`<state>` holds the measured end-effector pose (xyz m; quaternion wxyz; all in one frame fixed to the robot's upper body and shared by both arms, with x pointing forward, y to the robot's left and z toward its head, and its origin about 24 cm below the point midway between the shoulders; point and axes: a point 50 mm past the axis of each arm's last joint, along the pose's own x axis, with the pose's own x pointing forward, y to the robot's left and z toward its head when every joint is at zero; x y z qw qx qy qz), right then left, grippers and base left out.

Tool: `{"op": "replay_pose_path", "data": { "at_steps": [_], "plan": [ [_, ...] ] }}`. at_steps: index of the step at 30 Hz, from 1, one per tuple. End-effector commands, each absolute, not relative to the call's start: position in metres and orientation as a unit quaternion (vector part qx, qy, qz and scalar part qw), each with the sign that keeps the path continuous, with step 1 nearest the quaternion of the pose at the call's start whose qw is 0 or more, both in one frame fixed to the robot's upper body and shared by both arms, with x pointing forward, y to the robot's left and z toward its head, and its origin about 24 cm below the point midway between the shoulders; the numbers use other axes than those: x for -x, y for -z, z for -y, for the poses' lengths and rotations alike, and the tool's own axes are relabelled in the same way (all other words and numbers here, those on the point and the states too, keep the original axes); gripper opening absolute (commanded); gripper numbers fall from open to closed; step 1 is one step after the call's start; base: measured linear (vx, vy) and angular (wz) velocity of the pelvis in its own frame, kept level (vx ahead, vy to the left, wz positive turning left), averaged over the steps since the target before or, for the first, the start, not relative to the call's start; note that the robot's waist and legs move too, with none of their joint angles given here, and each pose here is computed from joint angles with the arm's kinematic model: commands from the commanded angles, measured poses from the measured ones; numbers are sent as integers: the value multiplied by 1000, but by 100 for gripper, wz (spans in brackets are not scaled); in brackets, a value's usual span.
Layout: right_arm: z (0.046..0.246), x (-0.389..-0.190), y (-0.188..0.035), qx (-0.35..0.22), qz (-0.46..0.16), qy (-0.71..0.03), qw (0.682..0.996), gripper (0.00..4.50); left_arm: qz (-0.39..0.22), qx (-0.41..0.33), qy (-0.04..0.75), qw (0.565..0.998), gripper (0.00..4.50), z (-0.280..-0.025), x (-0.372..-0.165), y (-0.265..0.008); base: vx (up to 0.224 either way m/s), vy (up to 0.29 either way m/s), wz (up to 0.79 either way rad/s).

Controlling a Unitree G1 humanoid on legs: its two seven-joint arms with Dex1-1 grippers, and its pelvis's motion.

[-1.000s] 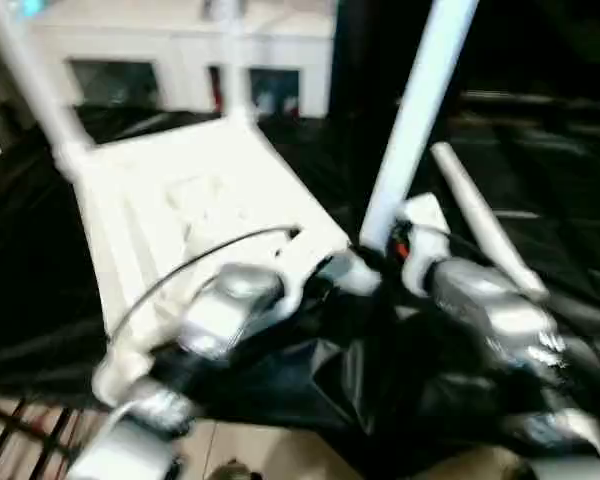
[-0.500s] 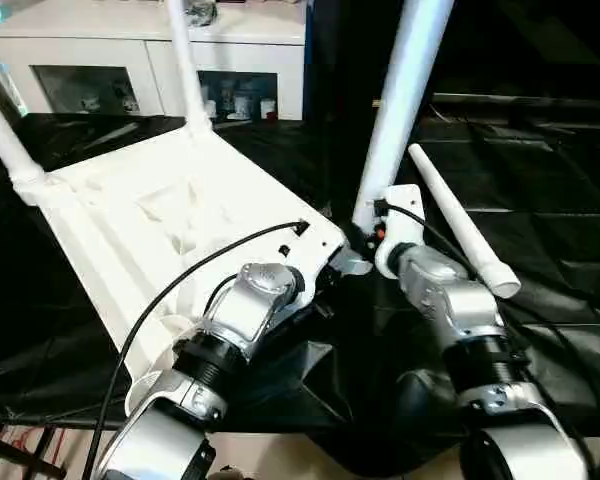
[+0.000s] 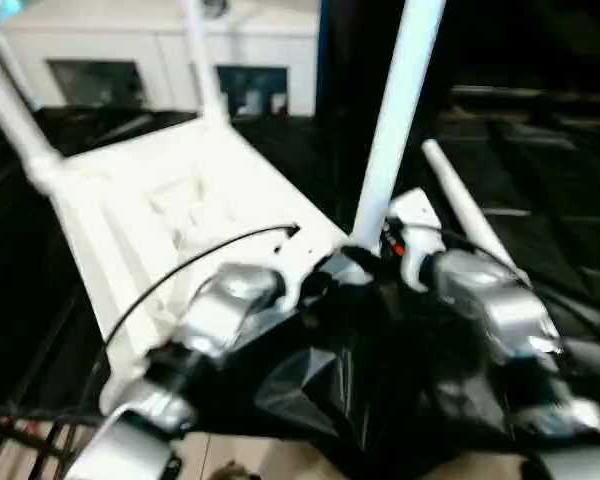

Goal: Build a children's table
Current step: Rotate leg to tighten

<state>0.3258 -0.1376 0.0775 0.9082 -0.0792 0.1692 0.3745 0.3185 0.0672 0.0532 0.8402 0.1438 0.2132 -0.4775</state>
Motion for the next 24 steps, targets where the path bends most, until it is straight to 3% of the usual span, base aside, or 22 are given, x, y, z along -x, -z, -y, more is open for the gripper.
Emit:
{"op": "replay_pose_path", "data": {
  "at_steps": [1,7,17,18,24],
  "plan": [
    [128,-309,-66,80,-196,-457,864,321,-152,-143,545,812,0,-60,-311,-73,0,0,0],
    [141,-303,-67,105,-213,-485,842,321,-153,-145,597,774,0,-75,-298,-75,0,0,0],
    [142,-302,-64,125,-217,-499,830,321,-159,-151,601,769,0,-84,-297,-75,0,0,0],
    [142,-302,-64,125,-217,-499,830,295,-159,-151,601,769,0,-84,-297,-75,0,0,0],
    [139,-302,-63,117,-214,-504,828,272,-161,-151,599,770,0,-84,-296,-74,0,0,0]
  ]
}}
